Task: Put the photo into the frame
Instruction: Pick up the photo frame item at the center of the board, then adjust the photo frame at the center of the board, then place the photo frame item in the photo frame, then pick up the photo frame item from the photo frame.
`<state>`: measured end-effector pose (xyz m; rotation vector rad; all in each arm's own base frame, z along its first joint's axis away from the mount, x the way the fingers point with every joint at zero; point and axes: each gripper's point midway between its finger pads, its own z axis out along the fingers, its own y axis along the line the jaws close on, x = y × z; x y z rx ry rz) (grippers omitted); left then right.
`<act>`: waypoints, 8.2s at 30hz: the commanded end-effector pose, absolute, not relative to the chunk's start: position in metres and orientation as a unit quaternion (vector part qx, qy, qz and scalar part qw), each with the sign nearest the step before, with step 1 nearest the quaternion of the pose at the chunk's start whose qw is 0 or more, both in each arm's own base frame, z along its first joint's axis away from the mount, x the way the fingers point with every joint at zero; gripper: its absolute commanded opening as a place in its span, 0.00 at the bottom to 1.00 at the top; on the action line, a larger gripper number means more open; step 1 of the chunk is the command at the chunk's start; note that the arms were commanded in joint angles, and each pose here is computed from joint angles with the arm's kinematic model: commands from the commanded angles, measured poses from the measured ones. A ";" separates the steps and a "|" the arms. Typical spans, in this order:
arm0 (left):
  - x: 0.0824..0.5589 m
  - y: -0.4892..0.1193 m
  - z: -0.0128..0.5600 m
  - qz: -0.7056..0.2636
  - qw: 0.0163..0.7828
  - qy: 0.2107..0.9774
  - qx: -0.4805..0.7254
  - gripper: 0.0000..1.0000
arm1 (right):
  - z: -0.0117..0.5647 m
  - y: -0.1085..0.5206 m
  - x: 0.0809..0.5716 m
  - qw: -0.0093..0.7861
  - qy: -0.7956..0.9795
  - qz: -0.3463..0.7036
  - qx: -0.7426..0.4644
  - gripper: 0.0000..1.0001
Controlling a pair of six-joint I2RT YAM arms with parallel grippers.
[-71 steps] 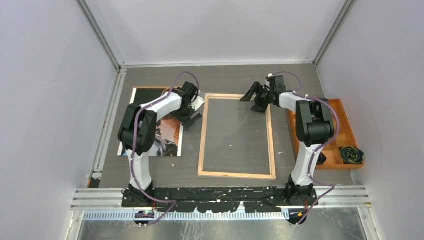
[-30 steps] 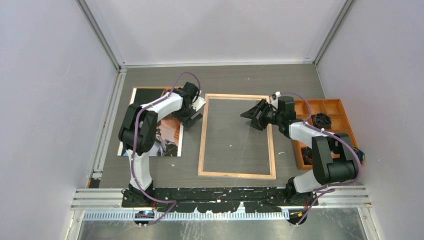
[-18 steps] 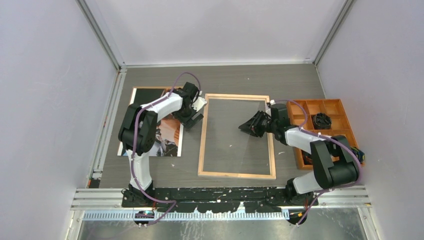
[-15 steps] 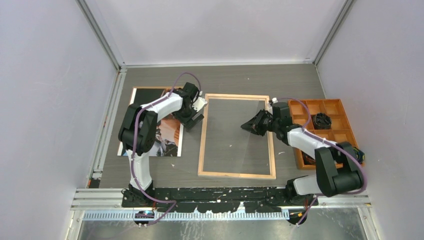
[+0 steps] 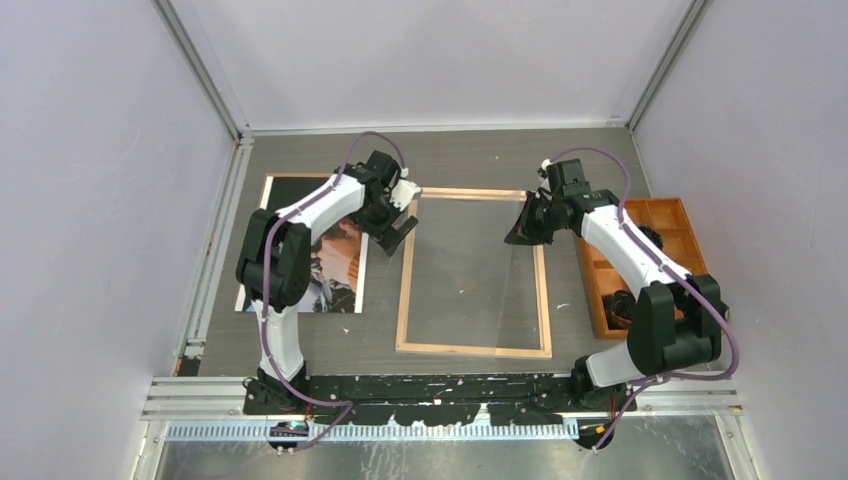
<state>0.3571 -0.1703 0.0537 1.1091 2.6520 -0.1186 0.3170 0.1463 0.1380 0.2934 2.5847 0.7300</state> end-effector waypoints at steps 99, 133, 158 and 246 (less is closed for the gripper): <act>0.362 -0.148 0.085 -0.143 0.137 0.927 0.318 0.81 | 0.245 0.177 0.335 0.327 0.855 0.404 0.005 0.01; 0.331 -0.153 0.020 -0.149 0.065 0.932 0.325 0.65 | 0.071 0.136 0.344 0.207 0.924 0.256 0.193 0.91; 0.331 -0.153 0.022 -0.145 0.067 0.931 0.330 0.64 | 0.049 0.199 0.194 0.099 0.920 0.280 0.255 0.88; 0.358 -0.159 0.093 -0.131 0.129 0.917 0.354 0.90 | 0.117 0.197 0.270 0.276 0.890 0.358 0.050 0.01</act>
